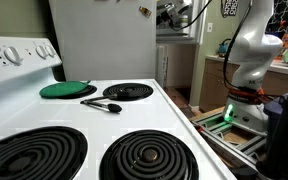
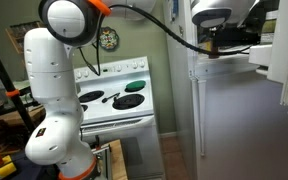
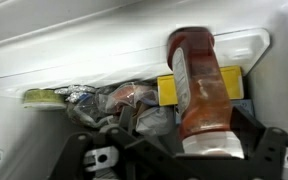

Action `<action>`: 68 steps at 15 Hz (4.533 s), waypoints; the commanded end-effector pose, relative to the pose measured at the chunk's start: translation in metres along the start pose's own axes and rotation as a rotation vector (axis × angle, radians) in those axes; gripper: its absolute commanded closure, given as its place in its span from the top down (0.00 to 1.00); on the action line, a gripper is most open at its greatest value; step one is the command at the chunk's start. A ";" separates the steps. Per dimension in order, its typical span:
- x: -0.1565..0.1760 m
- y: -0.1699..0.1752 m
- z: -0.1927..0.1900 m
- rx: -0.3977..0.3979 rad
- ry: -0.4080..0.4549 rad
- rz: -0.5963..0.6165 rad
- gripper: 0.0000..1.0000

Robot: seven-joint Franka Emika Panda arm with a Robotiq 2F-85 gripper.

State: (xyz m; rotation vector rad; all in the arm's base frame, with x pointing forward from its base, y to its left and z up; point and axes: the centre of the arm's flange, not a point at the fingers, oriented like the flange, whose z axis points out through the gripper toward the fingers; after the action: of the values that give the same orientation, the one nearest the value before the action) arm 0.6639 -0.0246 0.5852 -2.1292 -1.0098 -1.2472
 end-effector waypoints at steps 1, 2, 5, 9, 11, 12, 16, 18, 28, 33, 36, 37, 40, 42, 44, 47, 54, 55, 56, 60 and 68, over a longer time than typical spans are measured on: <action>-0.007 0.010 -0.032 0.024 -0.042 -0.010 1.00; -0.009 0.012 -0.041 0.028 -0.050 -0.011 1.00; -0.016 0.016 -0.058 0.035 -0.058 -0.001 1.00; -0.017 0.011 -0.081 0.024 -0.083 0.008 1.00; -0.013 0.003 -0.090 -0.002 -0.116 0.028 1.00; -0.012 -0.001 -0.094 -0.021 -0.135 0.041 1.00; -0.005 -0.017 -0.123 -0.077 -0.240 0.079 1.00; -0.003 -0.025 -0.143 -0.113 -0.283 0.086 1.00; -0.013 -0.064 -0.242 -0.144 -0.249 0.056 1.00; -0.025 -0.088 -0.271 -0.058 -0.256 0.086 1.00; -0.033 -0.095 -0.282 -0.048 -0.246 0.088 1.00; -0.036 -0.097 -0.284 -0.054 -0.241 0.081 1.00; -0.024 -0.085 -0.282 -0.063 -0.232 0.095 1.00; -0.025 -0.087 -0.282 -0.062 -0.231 0.095 1.00; -0.026 -0.087 -0.281 -0.060 -0.232 0.096 1.00; -0.027 -0.087 -0.287 -0.052 -0.236 0.091 1.00; -0.028 -0.098 -0.359 -0.004 -0.296 0.041 1.00; -0.028 -0.099 -0.366 0.004 -0.309 0.035 1.00; -0.030 -0.100 -0.372 0.009 -0.324 0.033 1.00; -0.032 -0.104 -0.386 0.045 -0.361 0.011 1.00; -0.033 -0.075 -0.436 -0.291 -0.332 0.114 1.00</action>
State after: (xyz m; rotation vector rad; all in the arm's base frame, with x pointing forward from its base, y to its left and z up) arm 0.3661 -0.2753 0.7578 -2.5388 -0.9630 -1.0202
